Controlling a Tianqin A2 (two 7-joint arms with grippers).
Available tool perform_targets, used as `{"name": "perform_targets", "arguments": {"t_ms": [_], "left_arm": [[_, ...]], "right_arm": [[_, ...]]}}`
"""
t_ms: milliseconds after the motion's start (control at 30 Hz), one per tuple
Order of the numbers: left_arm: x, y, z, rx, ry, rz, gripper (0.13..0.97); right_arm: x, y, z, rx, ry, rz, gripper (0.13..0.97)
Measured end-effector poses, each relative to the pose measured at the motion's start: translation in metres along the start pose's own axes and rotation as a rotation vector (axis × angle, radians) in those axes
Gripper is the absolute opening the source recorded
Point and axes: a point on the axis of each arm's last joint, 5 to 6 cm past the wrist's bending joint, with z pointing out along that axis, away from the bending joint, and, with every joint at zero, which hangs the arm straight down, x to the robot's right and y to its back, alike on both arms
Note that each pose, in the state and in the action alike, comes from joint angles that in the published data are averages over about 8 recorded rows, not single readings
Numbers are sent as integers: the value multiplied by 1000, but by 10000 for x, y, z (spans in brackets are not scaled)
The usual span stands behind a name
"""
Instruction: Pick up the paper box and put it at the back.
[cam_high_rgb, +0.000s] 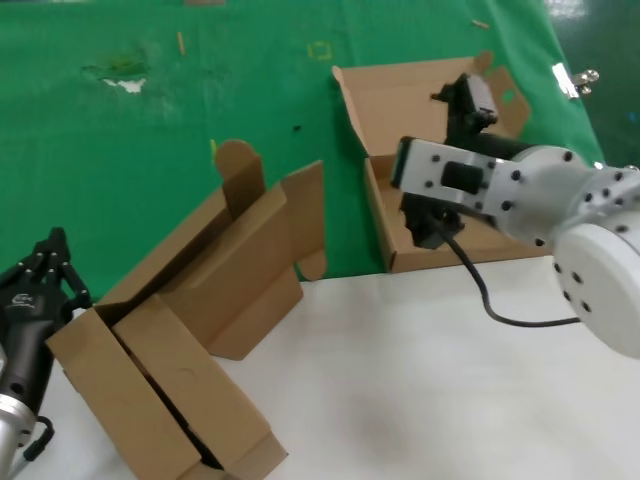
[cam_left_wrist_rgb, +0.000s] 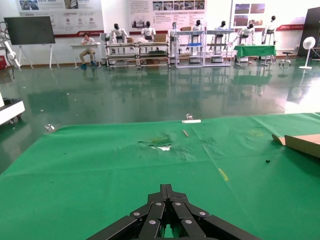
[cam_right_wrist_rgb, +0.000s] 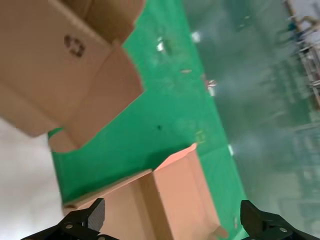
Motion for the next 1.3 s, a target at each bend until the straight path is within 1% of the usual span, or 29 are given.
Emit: {"name": "perform_targets", "arguments": {"t_ms": [100, 233, 467, 733, 767, 1033, 1067, 1300], "left_arm": [[1, -1, 0, 0, 0, 0, 142], [3, -3, -2, 1, 0, 0, 149], [12, -8, -6, 3, -1, -1, 155], [22, -16, -11, 6, -2, -3, 232], [24, -17, -12, 6, -2, -3, 232], [34, -25, -17, 9, -3, -4, 375], [35, -26, -18, 9, -3, -4, 375], [45, -33, -23, 12, -4, -5, 558]], "right_arm": [[-13, 26, -76, 38, 21, 30, 916], [-57, 42, -51, 82, 9, 40, 953], [-183, 86, 36, 196, -22, 71, 962], [-345, 160, 123, 334, -38, 141, 966], [-366, 171, 133, 350, -38, 152, 966], [-524, 271, 199, 467, -23, 256, 966], [-543, 286, 206, 480, -19, 271, 966], [-678, 400, 249, 552, 18, 384, 966]]}}
